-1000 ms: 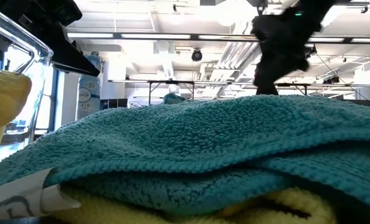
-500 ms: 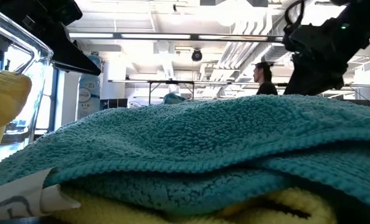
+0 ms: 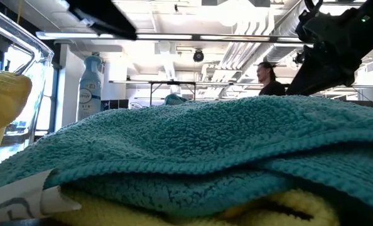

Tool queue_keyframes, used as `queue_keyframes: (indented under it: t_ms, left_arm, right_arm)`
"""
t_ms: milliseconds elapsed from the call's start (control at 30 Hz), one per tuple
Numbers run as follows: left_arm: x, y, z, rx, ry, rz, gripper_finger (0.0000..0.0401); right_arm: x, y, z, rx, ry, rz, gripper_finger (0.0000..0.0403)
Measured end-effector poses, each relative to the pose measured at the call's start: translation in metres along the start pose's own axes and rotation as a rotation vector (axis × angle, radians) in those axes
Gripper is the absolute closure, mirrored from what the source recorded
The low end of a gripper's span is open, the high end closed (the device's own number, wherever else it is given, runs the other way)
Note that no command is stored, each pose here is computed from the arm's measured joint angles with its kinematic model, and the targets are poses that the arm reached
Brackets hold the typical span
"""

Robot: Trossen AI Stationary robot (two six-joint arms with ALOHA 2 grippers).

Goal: Sort microfiber towel by color & place in baskets
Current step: Put the blue microfiber towel into the top transparent bin

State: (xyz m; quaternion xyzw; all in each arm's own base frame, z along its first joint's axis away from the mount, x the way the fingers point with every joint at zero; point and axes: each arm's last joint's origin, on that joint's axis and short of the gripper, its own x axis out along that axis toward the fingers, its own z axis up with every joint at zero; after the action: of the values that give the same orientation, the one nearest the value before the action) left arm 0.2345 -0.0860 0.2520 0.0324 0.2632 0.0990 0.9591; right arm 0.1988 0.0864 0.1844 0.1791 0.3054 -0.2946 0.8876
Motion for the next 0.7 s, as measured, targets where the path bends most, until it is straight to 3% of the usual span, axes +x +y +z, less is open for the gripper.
queue_keyframes:
  t_ms: [333,567,700]
  left_arm:
    - [0.065,-0.062,0.060,0.087,0.213,-0.144,0.0291]
    - [0.107,-0.094,0.058,0.094,0.382,-0.267,0.0291]
    - [0.124,-0.104,0.047,0.081,0.447,-0.278,0.0291]
  right_arm:
    - [-0.002,0.003,-0.006,-0.007,0.009,0.010,0.0293]
    - [-0.003,0.004,-0.007,-0.014,0.007,0.016,0.0293]
    - [-0.003,0.004,-0.007,-0.016,0.008,0.015,0.0293]
